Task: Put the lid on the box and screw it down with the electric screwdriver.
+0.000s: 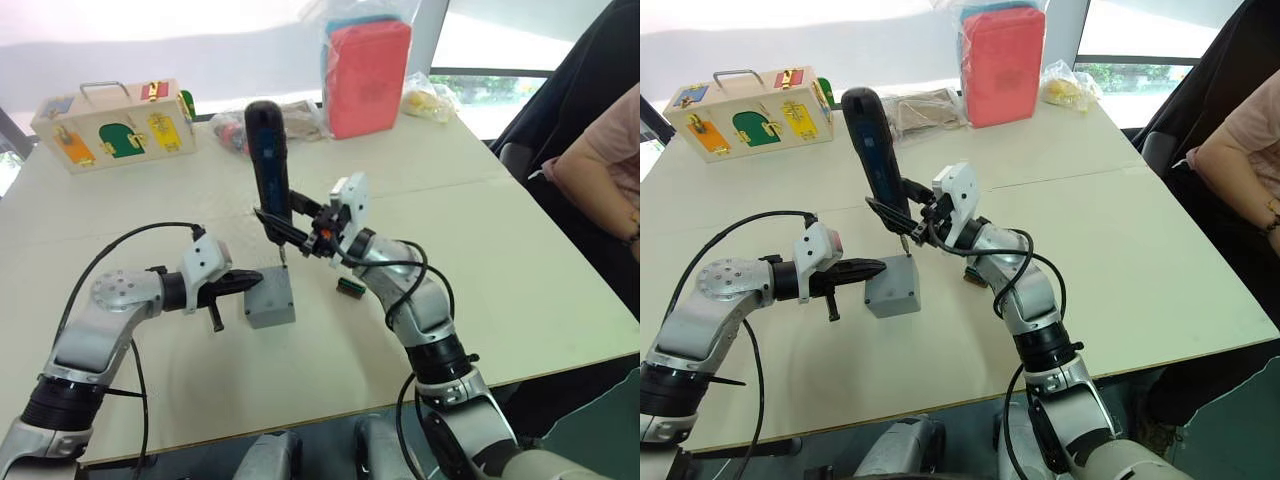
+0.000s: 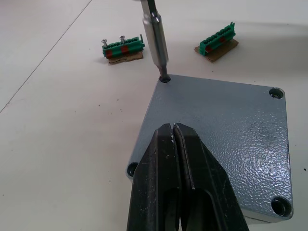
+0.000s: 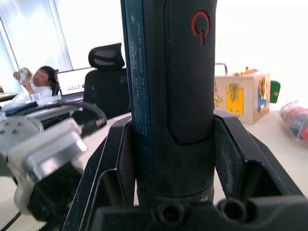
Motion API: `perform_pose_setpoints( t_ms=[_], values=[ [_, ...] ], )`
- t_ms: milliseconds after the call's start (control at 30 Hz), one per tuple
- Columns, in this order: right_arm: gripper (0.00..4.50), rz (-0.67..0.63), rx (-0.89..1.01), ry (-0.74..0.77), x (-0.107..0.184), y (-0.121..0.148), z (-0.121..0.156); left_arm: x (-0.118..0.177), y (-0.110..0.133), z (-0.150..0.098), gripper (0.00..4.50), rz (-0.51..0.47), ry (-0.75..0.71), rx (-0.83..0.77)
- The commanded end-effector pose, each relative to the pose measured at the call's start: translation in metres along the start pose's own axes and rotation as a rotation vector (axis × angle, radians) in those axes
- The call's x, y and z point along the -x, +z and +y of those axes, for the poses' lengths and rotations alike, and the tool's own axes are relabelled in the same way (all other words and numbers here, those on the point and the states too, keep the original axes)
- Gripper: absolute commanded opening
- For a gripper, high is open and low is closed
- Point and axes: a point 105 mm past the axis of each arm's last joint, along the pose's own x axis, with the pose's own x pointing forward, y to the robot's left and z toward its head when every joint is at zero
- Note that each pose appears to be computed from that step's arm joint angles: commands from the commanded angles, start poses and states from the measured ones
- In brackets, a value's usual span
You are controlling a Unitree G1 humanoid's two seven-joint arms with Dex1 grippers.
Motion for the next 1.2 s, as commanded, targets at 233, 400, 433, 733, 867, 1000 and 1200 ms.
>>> perform_pose_setpoints(
  t_ms=[233,400,433,733,867,1000,1200],
  values=[
    [1.83,-0.071,0.059,0.016,-0.002,0.013,0.007,-0.001,-0.007,-0.005,0.00,0.031,-0.025,0.018],
    [1.83,-0.059,0.062,0.012,-0.001,0.007,0.005,-0.001,-0.006,-0.008,0.00,0.031,-0.035,0.022],
    [1.83,-0.054,0.064,0.010,0.000,0.005,0.004,-0.002,-0.007,-0.009,0.00,0.032,-0.038,0.023],
    [1.83,0.028,0.022,-0.011,0.006,-0.009,-0.007,-0.002,-0.010,-0.013,0.00,0.044,-0.048,0.028],
    [1.83,0.045,0.022,-0.009,0.010,-0.008,-0.010,-0.004,-0.010,-0.014,0.00,0.044,-0.051,0.026],
    [1.83,0.056,0.030,0.001,0.011,-0.003,-0.011,-0.006,-0.012,-0.015,0.00,0.051,-0.060,0.021],
    [1.83,0.067,0.050,0.004,0.012,0.004,-0.013,-0.006,-0.013,-0.015,0.00,0.054,-0.062,0.017]
  ],
)
